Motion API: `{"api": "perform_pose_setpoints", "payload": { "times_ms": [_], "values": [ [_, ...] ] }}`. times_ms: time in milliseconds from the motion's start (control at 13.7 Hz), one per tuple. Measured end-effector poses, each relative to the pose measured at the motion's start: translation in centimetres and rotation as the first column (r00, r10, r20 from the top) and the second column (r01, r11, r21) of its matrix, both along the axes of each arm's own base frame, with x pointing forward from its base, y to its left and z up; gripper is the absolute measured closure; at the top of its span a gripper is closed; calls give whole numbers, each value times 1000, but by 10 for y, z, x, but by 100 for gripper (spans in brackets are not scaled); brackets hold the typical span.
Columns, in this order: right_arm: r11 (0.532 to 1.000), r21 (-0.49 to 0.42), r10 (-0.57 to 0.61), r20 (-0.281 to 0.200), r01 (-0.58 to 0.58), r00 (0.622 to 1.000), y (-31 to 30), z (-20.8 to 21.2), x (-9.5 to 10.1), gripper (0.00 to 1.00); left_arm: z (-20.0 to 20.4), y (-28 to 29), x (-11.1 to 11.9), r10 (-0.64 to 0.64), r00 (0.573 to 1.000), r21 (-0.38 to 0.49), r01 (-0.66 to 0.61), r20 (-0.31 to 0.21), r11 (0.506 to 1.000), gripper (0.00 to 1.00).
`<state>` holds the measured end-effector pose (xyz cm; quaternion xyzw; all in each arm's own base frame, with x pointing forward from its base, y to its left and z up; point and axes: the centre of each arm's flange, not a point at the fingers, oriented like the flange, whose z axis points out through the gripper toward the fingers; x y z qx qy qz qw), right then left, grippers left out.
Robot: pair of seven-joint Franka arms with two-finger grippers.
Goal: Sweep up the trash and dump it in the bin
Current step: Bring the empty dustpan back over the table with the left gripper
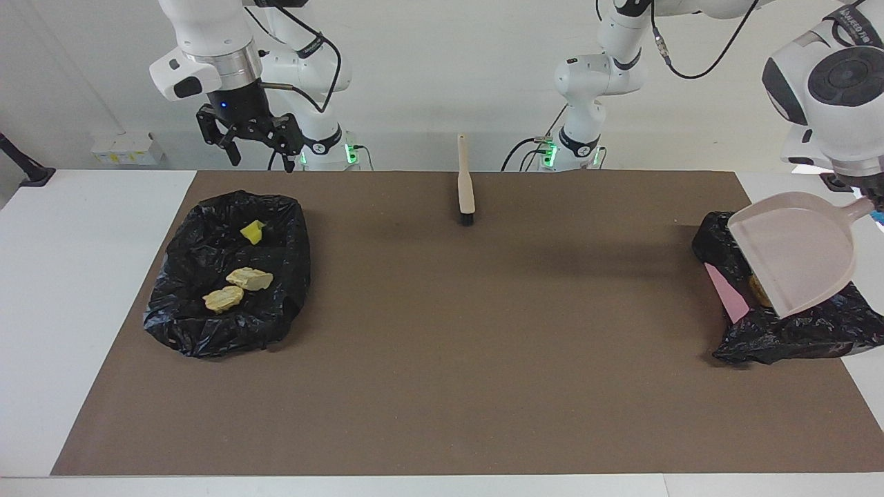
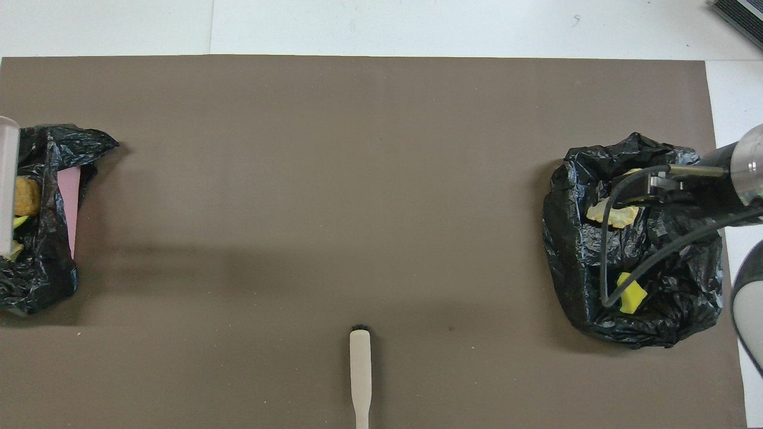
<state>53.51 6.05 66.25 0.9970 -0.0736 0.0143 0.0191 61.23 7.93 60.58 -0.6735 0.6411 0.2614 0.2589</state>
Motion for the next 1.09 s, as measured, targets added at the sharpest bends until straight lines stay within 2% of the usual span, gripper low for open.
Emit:
{"api": "perform_pose_setpoints", "payload": {
  "times_ms": [291,510,874,1093],
  "values": [
    [1000,2,13,2,-13,1000,-3,5,-1,0,-28,-46,-21,93,996,-125,-91,5,988,68],
    [1000,9,4,2,-4,1000,-11,6,-1,0,-61,-93,-34,195,981,-232,-191,-7,954,68],
    [1000,10,0,-1,0,1000,-18,5,-1,0,-113,-191,-61,359,933,-335,-345,-20,877,68],
    [998,8,54,-5,-54,999,-20,5,0,0,-132,-243,-79,489,872,-385,-447,13,807,68]
  ]
}}
